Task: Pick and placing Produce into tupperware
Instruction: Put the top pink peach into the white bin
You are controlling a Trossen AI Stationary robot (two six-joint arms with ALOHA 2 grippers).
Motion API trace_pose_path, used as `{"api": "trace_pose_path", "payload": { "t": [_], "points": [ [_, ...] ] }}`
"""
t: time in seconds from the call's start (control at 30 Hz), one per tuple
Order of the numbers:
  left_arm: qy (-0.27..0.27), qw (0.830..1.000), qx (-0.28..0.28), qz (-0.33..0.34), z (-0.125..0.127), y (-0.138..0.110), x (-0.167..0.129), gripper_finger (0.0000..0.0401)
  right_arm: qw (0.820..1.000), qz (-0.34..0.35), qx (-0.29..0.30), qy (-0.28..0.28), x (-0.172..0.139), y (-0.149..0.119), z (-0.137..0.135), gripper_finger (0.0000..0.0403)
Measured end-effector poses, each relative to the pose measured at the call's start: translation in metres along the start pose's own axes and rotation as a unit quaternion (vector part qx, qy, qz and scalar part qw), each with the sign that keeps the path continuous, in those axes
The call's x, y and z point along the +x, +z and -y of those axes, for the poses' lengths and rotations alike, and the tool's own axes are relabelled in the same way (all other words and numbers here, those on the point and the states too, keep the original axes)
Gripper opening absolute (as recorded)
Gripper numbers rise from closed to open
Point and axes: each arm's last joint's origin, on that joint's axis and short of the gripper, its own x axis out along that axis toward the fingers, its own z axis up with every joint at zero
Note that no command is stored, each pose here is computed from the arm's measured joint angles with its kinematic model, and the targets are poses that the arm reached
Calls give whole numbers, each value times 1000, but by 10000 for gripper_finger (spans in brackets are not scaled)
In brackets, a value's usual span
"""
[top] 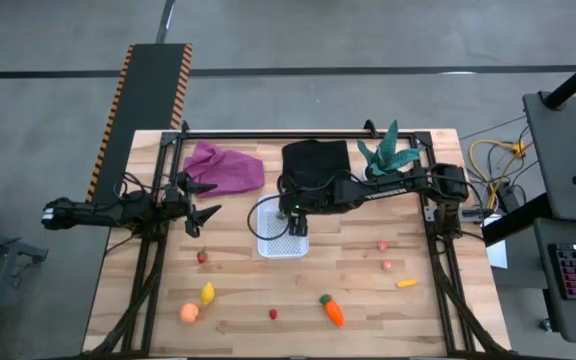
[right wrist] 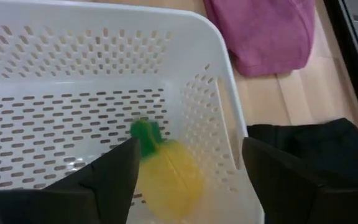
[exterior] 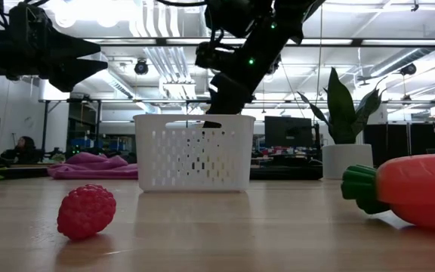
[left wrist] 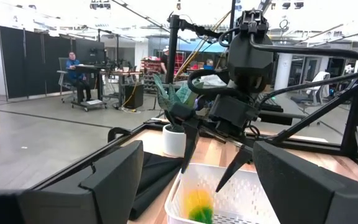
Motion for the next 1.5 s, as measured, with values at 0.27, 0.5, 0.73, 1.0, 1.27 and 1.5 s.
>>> {"api": "trace_pose_path", "payload": {
  "t": [0.27, 0.5, 0.73, 1.0, 1.27, 1.5],
  "points": [
    [0, 1000, 0, -1, 0, 0, 0, 290, 998, 5, 43, 35, -80, 4, 8, 269],
    [0, 1000, 1, -3, 0, -1, 0, 290, 995, -16, 68, 76, -172, -31, -4, 250],
    [0, 1000, 2, -5, 0, -1, 1, 290, 982, -82, 156, 71, -211, -96, -22, 239],
    [0, 1000, 2, -5, 0, -1, 1, 290, 924, -156, 349, 17, -191, -164, -30, 235],
    [0, 1000, 2, -6, 0, -1, 1, 290, 863, -213, 455, -49, -167, -195, -36, 235],
    [0, 1000, 3, -8, 0, -2, 1, 290, 860, -226, 454, -54, -144, -199, -47, 235]
  ]
}}
